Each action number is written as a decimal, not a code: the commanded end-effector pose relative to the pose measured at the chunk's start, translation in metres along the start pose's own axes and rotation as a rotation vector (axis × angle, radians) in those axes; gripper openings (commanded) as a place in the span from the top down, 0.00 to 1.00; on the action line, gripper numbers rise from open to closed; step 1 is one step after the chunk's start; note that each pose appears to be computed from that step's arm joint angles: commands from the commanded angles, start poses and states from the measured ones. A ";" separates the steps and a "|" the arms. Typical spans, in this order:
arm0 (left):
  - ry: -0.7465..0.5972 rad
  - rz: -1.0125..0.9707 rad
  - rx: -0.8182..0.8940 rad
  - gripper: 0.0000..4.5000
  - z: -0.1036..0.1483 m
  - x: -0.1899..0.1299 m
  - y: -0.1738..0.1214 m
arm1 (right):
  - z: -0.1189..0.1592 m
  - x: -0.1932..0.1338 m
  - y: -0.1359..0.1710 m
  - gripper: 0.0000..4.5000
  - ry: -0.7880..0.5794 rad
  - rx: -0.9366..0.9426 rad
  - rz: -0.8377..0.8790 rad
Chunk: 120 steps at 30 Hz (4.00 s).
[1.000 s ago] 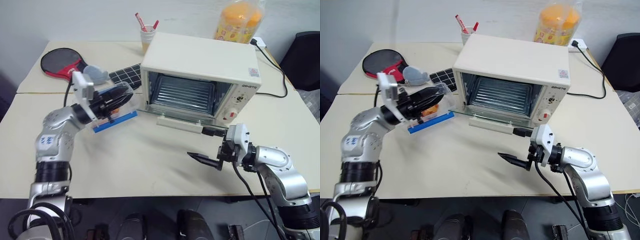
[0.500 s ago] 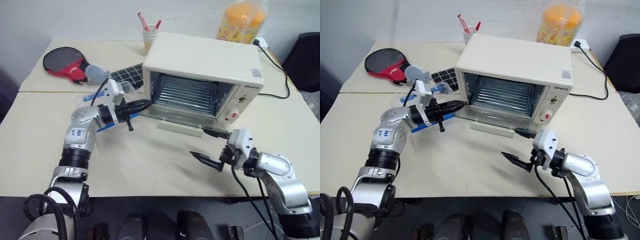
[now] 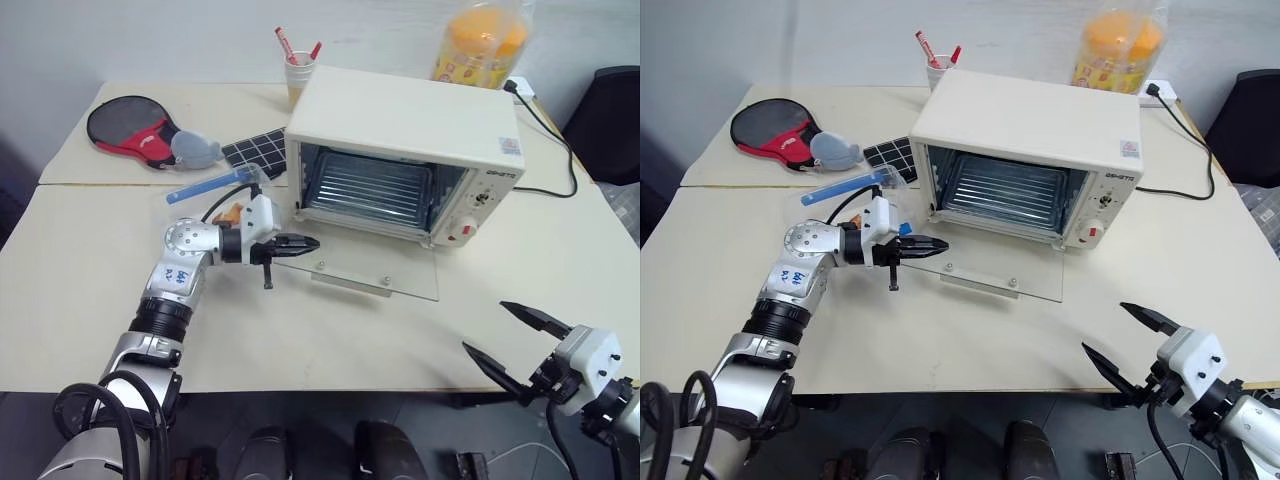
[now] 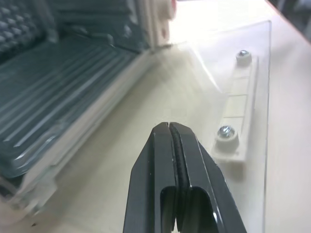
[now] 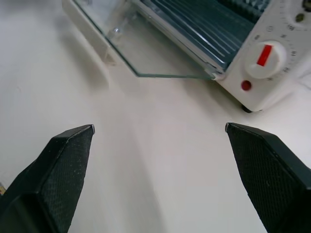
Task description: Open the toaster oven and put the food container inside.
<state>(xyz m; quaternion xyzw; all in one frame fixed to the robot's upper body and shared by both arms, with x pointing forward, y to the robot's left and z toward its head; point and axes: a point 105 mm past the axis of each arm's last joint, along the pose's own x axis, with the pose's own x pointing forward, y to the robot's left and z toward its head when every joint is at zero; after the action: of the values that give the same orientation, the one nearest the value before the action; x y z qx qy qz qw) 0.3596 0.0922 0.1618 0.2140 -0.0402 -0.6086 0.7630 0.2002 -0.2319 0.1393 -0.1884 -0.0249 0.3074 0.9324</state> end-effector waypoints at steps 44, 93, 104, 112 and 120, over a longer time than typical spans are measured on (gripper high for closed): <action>0.051 1.078 -0.849 0.01 -0.015 -0.250 -0.009 | 0.081 0.089 0.021 0.00 -0.470 -0.021 0.382; 0.441 0.564 -0.818 0.99 0.029 -0.110 0.029 | 0.025 0.006 0.005 0.00 -0.193 -0.034 0.078; 0.356 0.440 -0.724 0.99 0.056 -0.006 0.033 | 0.025 0.006 0.007 0.00 -0.216 -0.030 -0.010; 0.418 0.537 -0.648 0.99 0.044 0.002 0.043 | 0.029 0.007 0.014 0.00 -0.247 -0.028 -0.049; 0.390 0.525 -0.630 0.64 0.050 0.011 0.038 | 0.027 0.007 0.019 0.00 -0.252 -0.027 -0.063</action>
<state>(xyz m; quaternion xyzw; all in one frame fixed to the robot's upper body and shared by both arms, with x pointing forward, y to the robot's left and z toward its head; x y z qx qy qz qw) 0.3809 0.0775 0.2049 0.0585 0.2682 -0.3217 0.9062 0.1945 -0.2080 0.1480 -0.1499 -0.1315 0.3001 0.9328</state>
